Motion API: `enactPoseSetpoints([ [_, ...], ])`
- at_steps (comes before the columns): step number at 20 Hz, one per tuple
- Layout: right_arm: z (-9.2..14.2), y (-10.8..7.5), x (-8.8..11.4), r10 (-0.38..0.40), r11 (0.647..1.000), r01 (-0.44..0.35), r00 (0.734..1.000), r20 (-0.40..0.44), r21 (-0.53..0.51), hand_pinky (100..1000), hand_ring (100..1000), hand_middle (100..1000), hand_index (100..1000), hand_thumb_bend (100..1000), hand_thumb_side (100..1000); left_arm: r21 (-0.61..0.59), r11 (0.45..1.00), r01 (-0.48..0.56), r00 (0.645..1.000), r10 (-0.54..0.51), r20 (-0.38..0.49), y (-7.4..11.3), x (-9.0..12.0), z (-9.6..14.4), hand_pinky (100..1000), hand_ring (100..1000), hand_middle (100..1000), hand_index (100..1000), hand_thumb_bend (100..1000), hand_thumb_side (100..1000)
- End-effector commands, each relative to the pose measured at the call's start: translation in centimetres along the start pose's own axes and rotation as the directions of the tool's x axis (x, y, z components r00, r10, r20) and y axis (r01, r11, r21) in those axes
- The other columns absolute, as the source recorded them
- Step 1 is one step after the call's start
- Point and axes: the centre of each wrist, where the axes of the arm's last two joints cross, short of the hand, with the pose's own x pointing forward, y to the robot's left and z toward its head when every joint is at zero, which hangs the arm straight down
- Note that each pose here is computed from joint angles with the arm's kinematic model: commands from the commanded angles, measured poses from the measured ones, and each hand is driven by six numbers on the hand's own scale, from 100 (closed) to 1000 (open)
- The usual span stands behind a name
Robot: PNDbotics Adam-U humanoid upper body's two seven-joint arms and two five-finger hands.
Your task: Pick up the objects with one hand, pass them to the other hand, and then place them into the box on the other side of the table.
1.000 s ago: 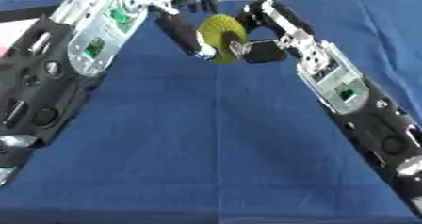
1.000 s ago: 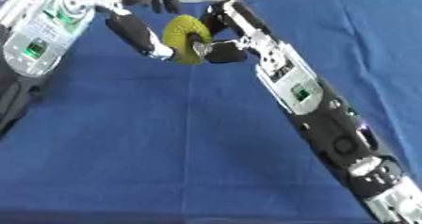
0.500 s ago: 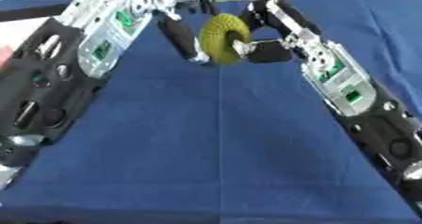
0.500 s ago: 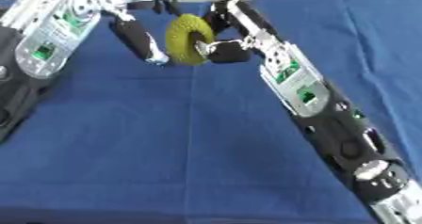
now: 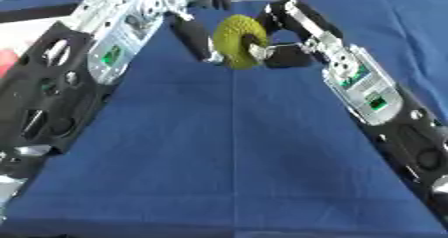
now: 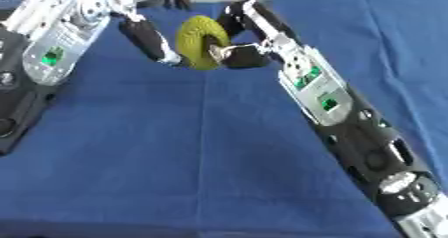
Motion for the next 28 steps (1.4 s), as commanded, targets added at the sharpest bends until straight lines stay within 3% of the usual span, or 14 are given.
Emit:
enactPoseSetpoints([
  [1, -0.1, -0.9, 1.0, 0.020, 1.000, -0.019, 0.999, 0.040, -0.010, 686, 530, 379, 442, 100, 100, 0.046, 0.999, -0.013, 1.000, 0.013, -0.007, 0.9, -0.1, 0.3, 874, 804, 777, 852, 585, 418],
  [12, -0.1, -0.9, 1.6, 0.009, 1.000, -0.009, 0.998, 0.070, 0.000, 683, 528, 380, 440, 100, 100, -0.006, 0.998, -0.058, 0.998, 0.058, -0.027, -0.1, -0.6, -0.7, 878, 806, 779, 856, 606, 530],
  [28, 0.0, -0.8, 1.8, -0.033, 0.999, 0.032, 0.993, 0.116, 0.016, 673, 526, 380, 438, 100, 100, -0.069, 0.997, -0.028, 0.998, 0.024, -0.060, -1.3, -1.2, -2.2, 877, 817, 788, 865, 631, 474],
])
